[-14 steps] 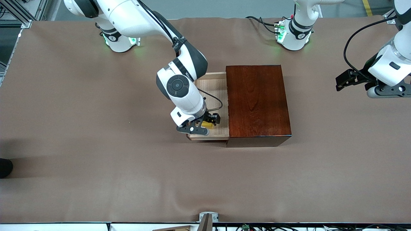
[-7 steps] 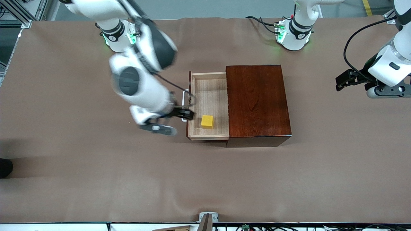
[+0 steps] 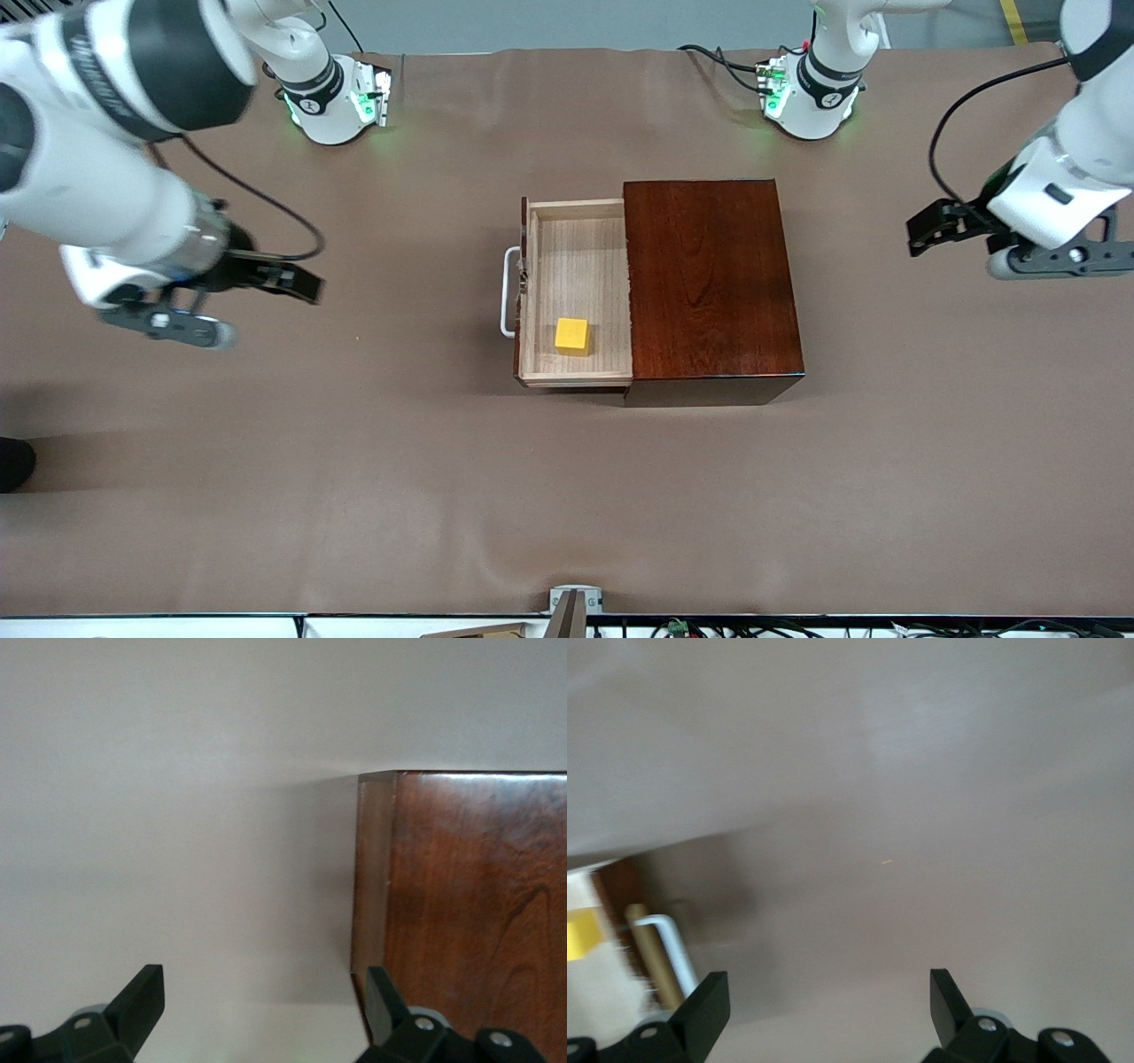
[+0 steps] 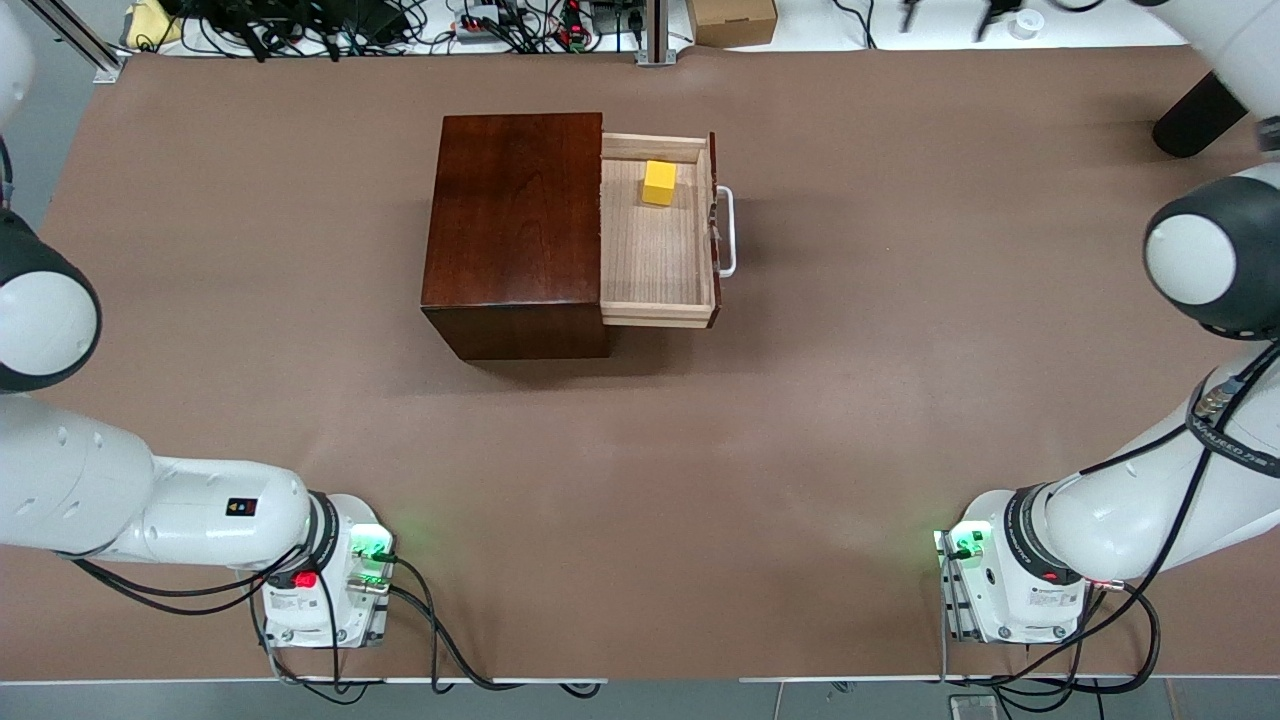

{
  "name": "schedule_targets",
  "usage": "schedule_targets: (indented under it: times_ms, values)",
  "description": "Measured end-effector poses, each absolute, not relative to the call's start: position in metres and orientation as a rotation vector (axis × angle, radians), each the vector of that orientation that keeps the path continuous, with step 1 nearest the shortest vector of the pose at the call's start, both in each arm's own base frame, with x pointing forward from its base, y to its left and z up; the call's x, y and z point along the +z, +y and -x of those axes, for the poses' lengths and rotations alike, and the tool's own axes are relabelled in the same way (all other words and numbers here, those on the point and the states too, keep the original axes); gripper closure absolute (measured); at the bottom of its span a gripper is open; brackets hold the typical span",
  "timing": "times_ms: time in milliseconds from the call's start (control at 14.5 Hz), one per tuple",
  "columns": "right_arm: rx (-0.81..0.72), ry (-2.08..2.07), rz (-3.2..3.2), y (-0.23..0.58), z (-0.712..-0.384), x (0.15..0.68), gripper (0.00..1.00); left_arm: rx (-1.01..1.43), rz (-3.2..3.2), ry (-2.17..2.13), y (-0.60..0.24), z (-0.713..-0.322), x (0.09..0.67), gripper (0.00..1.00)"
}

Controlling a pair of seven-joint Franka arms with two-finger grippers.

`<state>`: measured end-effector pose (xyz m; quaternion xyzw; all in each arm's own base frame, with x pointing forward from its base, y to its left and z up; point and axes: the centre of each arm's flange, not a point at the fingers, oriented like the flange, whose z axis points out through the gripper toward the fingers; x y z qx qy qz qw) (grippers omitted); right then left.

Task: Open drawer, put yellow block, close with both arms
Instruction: 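Retract the right gripper while the left gripper reaches the drawer front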

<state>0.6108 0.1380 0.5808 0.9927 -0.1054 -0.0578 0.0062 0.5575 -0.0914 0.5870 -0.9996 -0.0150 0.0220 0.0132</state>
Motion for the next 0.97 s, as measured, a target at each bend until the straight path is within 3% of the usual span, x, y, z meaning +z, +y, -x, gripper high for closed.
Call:
schedule_targets:
  times_ms: [414,967]
  values:
    - [-0.175,-0.280,-3.137,-0.006,-0.609,0.574,0.00,0.123,3.111,-0.211,-0.199,-0.559,0.558,0.00]
    - [-0.107,-0.208,-3.163,-0.029,-0.569,0.588,0.00,0.169,3.055,-0.580,-0.340,-0.539,0.512,0.00]
